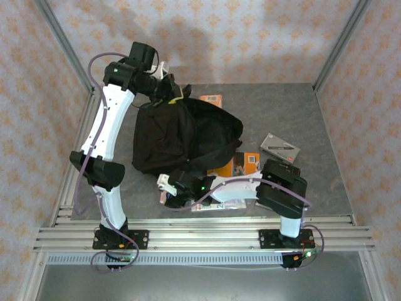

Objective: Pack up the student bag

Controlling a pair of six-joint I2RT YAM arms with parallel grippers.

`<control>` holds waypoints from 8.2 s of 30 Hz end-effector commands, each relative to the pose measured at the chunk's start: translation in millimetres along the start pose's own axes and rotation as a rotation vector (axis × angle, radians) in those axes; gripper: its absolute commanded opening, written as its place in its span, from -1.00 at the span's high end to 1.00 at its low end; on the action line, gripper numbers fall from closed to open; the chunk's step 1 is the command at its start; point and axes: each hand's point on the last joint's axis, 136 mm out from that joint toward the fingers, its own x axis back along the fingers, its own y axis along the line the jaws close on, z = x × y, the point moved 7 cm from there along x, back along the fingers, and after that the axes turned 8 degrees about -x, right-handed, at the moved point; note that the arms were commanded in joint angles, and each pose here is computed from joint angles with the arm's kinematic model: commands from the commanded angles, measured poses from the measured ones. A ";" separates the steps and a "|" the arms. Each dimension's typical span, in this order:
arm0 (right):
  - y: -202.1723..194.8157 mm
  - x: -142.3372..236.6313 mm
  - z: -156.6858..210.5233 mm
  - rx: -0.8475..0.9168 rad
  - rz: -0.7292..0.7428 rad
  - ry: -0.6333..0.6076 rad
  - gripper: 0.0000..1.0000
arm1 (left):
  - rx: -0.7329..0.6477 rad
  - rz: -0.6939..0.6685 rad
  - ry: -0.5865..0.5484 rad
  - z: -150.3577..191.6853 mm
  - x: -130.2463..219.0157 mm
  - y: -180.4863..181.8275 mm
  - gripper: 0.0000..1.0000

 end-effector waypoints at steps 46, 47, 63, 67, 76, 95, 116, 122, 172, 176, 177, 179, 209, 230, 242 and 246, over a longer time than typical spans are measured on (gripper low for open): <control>-212.8 194.2 -78.2 -0.899 0.509 -0.412 -0.10 | -0.013 0.108 -0.073 -1.1 33.4 -17.2 1.00; -215.9 190.8 -78.2 -0.911 0.522 -0.406 -0.20 | -0.015 0.107 -0.074 -1.1 33.6 -17.2 1.00; -209.9 246.1 -37.8 -0.941 0.766 -0.307 -0.99 | 0.011 -0.009 -0.088 -1.6 29.6 -2.3 1.00; -205.6 258.2 -12.6 -0.995 0.847 -0.218 -0.99 | 0.015 -0.085 -0.085 -1.2 15.0 0.0 1.00; -166.6 273.4 59.5 -1.259 0.705 -0.127 -0.77 | -0.021 -0.170 -0.029 12.5 -42.5 -2.6 1.00; -92.5 225.8 157.1 -1.404 0.374 0.322 -0.34 | -0.253 -0.126 0.060 66.8 -77.1 -41.0 -0.21; -116.1 164.1 174.8 -1.351 0.482 0.443 -0.56 | -0.238 -0.248 0.390 274.8 -151.5 83.1 1.00; -112.0 150.4 183.6 -1.336 0.481 0.507 -0.69 | -0.222 -0.284 0.440 290.4 -165.5 106.6 1.00; -67.7 133.5 118.3 -1.364 -0.308 0.276 -0.22 | -0.191 -0.401 0.527 333.8 -176.2 175.7 1.00; -71.3 147.4 118.1 -1.392 -0.296 0.229 -0.07 | -0.204 -0.398 0.516 328.6 -169.1 167.3 1.00; -71.9 150.8 118.2 -1.398 -0.290 0.220 -0.01 | -0.206 -0.396 0.509 326.5 -166.6 164.8 1.00; -72.4 160.4 116.4 -1.407 -0.286 0.191 0.11 | -0.215 -0.391 0.488 322.4 -160.5 159.1 1.00; -91.0 231.6 144.0 -1.359 0.269 0.240 1.00 | -0.323 -0.369 0.067 199.9 -78.9 26.4 -0.12; -95.8 230.8 145.4 -1.371 0.323 0.259 1.00 | -0.142 -0.702 -0.084 61.3 -138.4 67.9 -0.51; -100.3 228.9 141.6 -1.367 0.339 0.248 1.00 | -0.133 -0.726 0.010 61.6 -179.9 88.5 0.16; -106.1 249.1 121.3 -1.333 0.374 0.184 1.00 | -0.148 -0.680 -0.033 52.9 -160.0 76.9 0.87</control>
